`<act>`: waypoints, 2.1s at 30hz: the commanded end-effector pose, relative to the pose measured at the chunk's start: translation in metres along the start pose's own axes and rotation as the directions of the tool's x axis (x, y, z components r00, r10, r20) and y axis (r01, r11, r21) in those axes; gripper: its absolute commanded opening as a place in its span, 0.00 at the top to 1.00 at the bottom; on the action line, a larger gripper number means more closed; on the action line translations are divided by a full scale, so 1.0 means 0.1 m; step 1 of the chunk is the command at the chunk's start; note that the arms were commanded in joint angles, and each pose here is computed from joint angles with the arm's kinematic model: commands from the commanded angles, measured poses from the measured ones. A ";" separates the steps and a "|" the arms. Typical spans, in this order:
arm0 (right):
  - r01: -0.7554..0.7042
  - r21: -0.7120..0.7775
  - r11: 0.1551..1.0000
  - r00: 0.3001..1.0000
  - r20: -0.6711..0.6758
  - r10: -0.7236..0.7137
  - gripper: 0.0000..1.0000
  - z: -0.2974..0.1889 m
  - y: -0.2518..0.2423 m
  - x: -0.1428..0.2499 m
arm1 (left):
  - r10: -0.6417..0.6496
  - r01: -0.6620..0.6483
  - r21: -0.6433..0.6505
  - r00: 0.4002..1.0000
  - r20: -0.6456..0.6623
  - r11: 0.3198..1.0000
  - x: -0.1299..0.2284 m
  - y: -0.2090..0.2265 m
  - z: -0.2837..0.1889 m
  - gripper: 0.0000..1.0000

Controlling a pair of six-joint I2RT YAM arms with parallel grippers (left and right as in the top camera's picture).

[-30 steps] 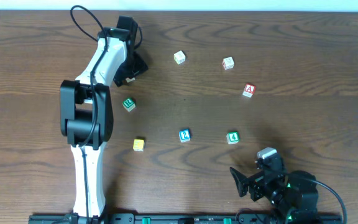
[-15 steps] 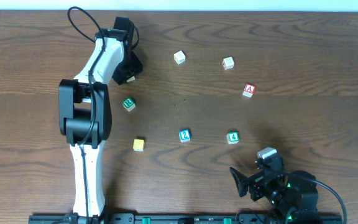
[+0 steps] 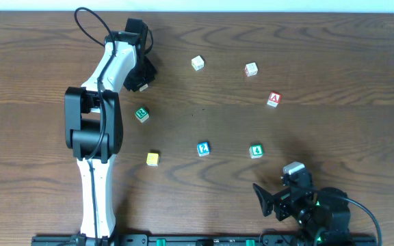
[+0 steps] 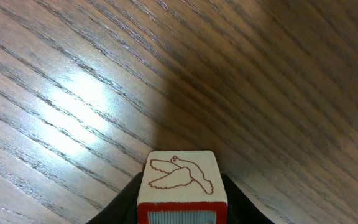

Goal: Spell out Ai2
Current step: 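Reach the left gripper to the red 'I' block and grasp it, then carry the red 'I' block right toward the table center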

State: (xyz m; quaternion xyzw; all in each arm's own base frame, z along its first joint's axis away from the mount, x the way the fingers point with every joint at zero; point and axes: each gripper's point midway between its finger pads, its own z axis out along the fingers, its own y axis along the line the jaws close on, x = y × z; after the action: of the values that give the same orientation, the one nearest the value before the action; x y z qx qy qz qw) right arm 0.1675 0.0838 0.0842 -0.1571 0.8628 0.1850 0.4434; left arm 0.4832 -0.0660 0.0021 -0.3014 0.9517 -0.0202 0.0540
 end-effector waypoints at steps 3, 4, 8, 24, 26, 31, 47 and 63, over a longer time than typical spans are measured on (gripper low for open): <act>-0.018 -0.003 1.000 1.000 0.001 0.018 0.01 0.00 0.00 0.01 | -0.045 0.046 0.052 0.998 -0.035 0.998 0.02 -0.10 0.02 0.82; -0.018 -0.003 1.000 1.000 0.001 0.018 0.01 0.00 0.00 0.01 | -0.050 0.052 0.058 0.998 -0.039 0.997 0.03 -0.12 0.01 0.85; -0.018 -0.003 1.000 1.000 0.001 0.018 0.01 0.00 0.00 0.01 | -0.009 0.012 0.077 0.999 -0.037 0.997 0.04 -0.16 -0.04 0.94; -0.018 -0.003 1.000 1.000 0.001 0.018 0.01 0.00 0.00 0.01 | 0.709 -0.719 0.110 0.695 0.116 0.686 0.50 -0.74 -0.58 0.94; -0.018 -0.003 1.000 1.000 0.001 0.018 0.01 0.00 0.00 0.01 | 0.732 -0.740 0.079 0.673 0.110 0.668 0.60 -0.78 -0.57 0.94; -0.018 -0.003 1.000 1.000 0.001 0.018 0.01 0.00 0.00 0.01 | 0.451 -0.454 0.097 0.891 0.048 0.886 0.79 -0.82 -0.57 0.94; -0.018 -0.003 1.000 1.000 0.001 0.018 0.01 0.00 0.00 0.01 | -0.345 0.362 0.095 0.925 -0.158 0.927 1.44 -1.14 -0.61 0.94; -0.018 -0.003 1.000 1.000 0.001 0.018 0.01 0.00 0.00 0.01 | -0.719 0.721 -0.033 0.686 -0.108 0.692 1.61 -1.03 -0.60 0.94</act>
State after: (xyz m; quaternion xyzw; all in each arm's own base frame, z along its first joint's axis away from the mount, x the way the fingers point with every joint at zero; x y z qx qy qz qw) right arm 0.1675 0.0838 0.0842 -0.1571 0.8628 0.1850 0.4434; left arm 0.3970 -0.2461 0.0400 -0.6113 0.7887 -0.0572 -0.0315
